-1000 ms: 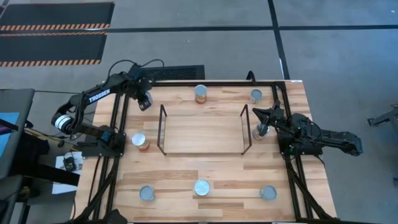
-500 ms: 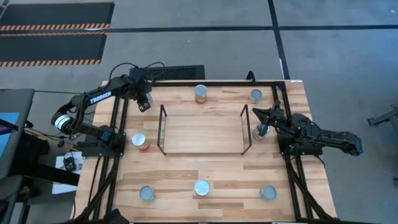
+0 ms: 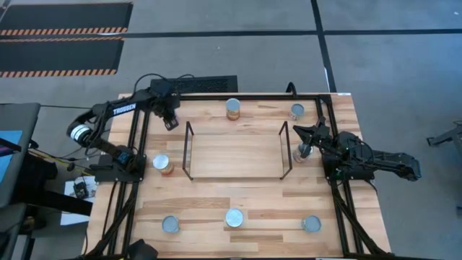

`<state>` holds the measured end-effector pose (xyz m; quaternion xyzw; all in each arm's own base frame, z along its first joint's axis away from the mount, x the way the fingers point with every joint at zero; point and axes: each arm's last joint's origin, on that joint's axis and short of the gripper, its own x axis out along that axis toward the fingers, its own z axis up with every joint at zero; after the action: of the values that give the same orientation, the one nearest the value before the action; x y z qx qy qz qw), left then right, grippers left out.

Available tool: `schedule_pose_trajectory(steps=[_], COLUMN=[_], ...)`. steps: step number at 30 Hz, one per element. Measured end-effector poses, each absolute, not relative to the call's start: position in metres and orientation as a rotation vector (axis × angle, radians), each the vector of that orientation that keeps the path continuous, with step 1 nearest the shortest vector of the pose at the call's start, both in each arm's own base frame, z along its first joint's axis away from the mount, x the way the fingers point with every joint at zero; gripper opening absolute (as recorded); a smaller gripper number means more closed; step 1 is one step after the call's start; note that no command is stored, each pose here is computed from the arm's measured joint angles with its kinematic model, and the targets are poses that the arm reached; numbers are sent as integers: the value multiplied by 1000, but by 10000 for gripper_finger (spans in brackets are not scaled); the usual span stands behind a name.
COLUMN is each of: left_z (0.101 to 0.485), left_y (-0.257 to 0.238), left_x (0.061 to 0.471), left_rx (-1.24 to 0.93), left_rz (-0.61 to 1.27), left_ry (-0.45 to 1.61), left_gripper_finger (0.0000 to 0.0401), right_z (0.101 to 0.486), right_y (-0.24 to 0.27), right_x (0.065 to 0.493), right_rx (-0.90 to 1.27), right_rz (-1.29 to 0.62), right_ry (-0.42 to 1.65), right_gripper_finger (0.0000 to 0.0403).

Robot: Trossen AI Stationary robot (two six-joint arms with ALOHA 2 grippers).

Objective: Pick and place cans onto a shelf
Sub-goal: Put the canned mixed vegetables on the shelf

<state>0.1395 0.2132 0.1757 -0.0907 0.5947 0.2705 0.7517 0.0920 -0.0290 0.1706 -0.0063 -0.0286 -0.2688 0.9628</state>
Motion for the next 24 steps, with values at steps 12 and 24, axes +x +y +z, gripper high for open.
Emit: schedule_pose_trajectory(steps=[12,24], left_z=[193,325], left_y=[210,179], left_x=[133,146], left_rx=[-164,-103], left_rz=[628,722], left_ry=[1362,972], left_gripper_finger=[9,2], right_z=[171,171], right_y=[-29,-29], right_x=[92,92], right_rx=[-13,-13], right_rz=[-544,-544], right_ry=[-58,-58], right_gripper_finger=[42,42])
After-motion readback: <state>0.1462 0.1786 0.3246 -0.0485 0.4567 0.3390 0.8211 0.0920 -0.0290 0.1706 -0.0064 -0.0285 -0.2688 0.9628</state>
